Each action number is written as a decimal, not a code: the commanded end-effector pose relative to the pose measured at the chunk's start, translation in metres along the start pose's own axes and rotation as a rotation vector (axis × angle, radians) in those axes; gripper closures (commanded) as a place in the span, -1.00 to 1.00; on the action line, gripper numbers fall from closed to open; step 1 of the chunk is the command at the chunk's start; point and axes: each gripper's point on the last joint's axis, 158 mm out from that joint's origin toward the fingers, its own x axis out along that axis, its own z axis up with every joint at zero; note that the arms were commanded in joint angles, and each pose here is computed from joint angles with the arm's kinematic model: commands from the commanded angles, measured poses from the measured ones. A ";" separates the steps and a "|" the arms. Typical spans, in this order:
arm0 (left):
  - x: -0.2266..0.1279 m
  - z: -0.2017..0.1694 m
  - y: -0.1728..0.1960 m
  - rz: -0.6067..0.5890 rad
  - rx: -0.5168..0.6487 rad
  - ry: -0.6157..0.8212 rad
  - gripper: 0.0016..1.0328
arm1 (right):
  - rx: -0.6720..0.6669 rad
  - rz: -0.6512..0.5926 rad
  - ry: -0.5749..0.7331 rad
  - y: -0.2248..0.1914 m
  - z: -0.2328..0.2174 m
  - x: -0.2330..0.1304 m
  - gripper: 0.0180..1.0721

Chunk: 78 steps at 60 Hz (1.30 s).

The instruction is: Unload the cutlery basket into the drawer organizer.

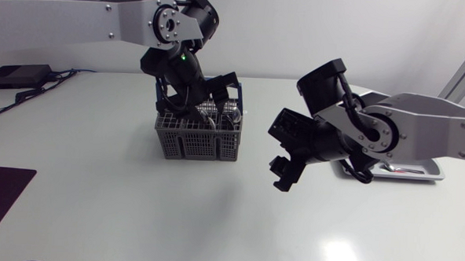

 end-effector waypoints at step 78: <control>0.024 0.003 0.005 0.057 -0.126 0.052 0.39 | -0.009 -0.002 0.004 0.006 -0.009 0.003 -0.33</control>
